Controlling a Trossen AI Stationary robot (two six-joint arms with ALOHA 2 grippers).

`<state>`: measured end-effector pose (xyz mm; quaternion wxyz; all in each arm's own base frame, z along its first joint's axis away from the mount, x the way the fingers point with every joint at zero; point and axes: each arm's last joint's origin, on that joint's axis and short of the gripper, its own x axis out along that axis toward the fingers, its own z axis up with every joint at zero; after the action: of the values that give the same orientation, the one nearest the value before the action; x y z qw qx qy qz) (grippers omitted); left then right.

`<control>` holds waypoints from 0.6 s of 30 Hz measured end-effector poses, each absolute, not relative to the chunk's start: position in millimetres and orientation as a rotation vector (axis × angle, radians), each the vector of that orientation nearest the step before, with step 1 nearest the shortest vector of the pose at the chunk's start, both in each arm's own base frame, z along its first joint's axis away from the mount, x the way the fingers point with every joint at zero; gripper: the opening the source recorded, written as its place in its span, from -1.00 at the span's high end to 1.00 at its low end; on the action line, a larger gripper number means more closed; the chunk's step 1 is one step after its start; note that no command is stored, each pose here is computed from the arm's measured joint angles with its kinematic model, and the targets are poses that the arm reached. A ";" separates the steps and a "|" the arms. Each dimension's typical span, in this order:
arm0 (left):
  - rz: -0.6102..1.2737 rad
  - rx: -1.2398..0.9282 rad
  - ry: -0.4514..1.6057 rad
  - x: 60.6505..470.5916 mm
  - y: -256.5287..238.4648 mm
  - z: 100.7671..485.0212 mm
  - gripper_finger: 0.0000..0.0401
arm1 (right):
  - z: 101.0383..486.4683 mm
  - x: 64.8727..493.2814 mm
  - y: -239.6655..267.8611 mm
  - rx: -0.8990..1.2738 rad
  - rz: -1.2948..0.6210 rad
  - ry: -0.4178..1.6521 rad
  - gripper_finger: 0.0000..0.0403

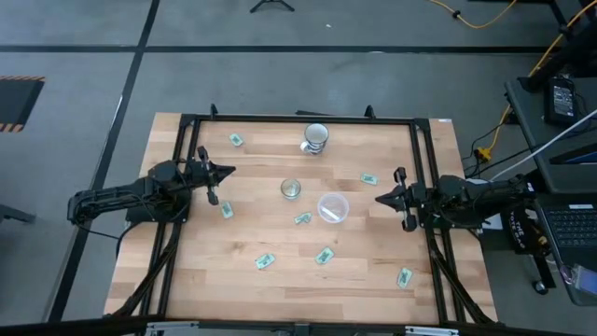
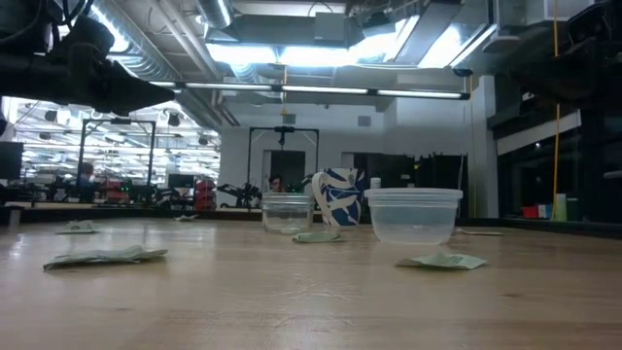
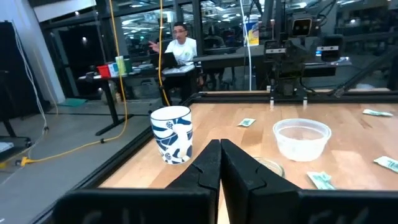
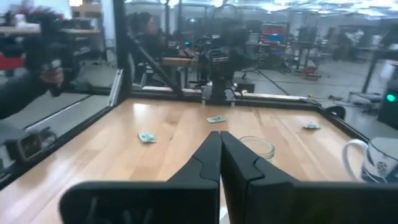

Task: Pick and place Stevia / Truvia into bins
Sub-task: Put the stevia packet into the glass container

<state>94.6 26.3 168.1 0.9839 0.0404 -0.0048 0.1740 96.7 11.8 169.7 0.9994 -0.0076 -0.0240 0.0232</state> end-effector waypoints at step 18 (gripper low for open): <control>0.467 -0.043 -0.006 99.0 30.8 166.9 0.98 | 182.8 94.9 0.3 -0.073 -0.225 -0.159 0.97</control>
<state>99.0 30.8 166.9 0.9726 -0.0212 -0.0030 0.2314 94.9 0.3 182.8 0.9899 -0.0365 -0.0791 -0.1122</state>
